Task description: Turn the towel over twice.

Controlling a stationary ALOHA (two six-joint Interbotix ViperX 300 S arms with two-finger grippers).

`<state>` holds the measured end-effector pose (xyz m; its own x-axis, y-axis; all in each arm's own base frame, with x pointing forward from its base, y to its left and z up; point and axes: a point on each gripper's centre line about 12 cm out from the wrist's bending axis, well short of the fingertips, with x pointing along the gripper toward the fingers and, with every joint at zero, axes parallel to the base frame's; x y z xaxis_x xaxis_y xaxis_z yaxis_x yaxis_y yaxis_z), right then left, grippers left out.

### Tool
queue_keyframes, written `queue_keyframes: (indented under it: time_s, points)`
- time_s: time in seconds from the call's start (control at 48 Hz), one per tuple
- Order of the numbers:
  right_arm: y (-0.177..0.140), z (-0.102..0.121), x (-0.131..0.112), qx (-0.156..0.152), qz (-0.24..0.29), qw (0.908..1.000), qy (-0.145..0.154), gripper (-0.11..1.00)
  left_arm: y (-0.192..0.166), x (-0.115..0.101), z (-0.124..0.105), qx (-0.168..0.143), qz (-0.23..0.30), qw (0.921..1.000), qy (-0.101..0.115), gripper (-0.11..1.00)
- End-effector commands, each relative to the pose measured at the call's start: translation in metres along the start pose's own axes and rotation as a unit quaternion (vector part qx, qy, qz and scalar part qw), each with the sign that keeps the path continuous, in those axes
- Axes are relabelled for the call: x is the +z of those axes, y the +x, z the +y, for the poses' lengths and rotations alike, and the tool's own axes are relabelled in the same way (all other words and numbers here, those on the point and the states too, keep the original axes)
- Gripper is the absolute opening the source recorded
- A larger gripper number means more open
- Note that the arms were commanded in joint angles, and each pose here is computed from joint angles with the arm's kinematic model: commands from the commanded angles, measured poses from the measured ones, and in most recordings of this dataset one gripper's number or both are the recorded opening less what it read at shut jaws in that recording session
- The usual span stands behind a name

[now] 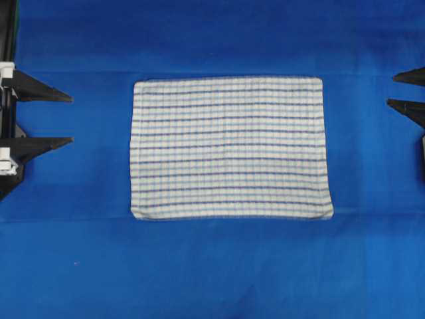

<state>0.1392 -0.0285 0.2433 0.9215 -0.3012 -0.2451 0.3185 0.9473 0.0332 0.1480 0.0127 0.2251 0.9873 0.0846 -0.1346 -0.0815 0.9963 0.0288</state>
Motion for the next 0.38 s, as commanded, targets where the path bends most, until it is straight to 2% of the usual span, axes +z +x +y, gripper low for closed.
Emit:
queue_keyframes:
  time_s: [0.0, 0.083, 0.208, 0.354]
  points:
    - [-0.0021, -0.0018, -0.0013, 0.000, -0.007, 0.9999, 0.007, 0.57, -0.0023, -0.0013, 0.0009, 0.003, -0.007, 1.0000, -0.002, 0.79]
    - [-0.0025, -0.0028, -0.0079, 0.002, -0.006, 0.9999, 0.010, 0.56, -0.0045, -0.0078, 0.0007, 0.003, -0.008, 1.0000, -0.005, 0.79]
    - [-0.0018, -0.0015, -0.0106, 0.007, -0.004, 0.9999, 0.010, 0.51, -0.0051, -0.0080, 0.0007, 0.004, -0.012, 0.9999, -0.005, 0.79]
    - [-0.0015, -0.0012, -0.0112, 0.008, -0.003, 0.9999, 0.008, 0.51, -0.0053, -0.0078, 0.0007, 0.004, -0.013, 0.9999, -0.005, 0.79]
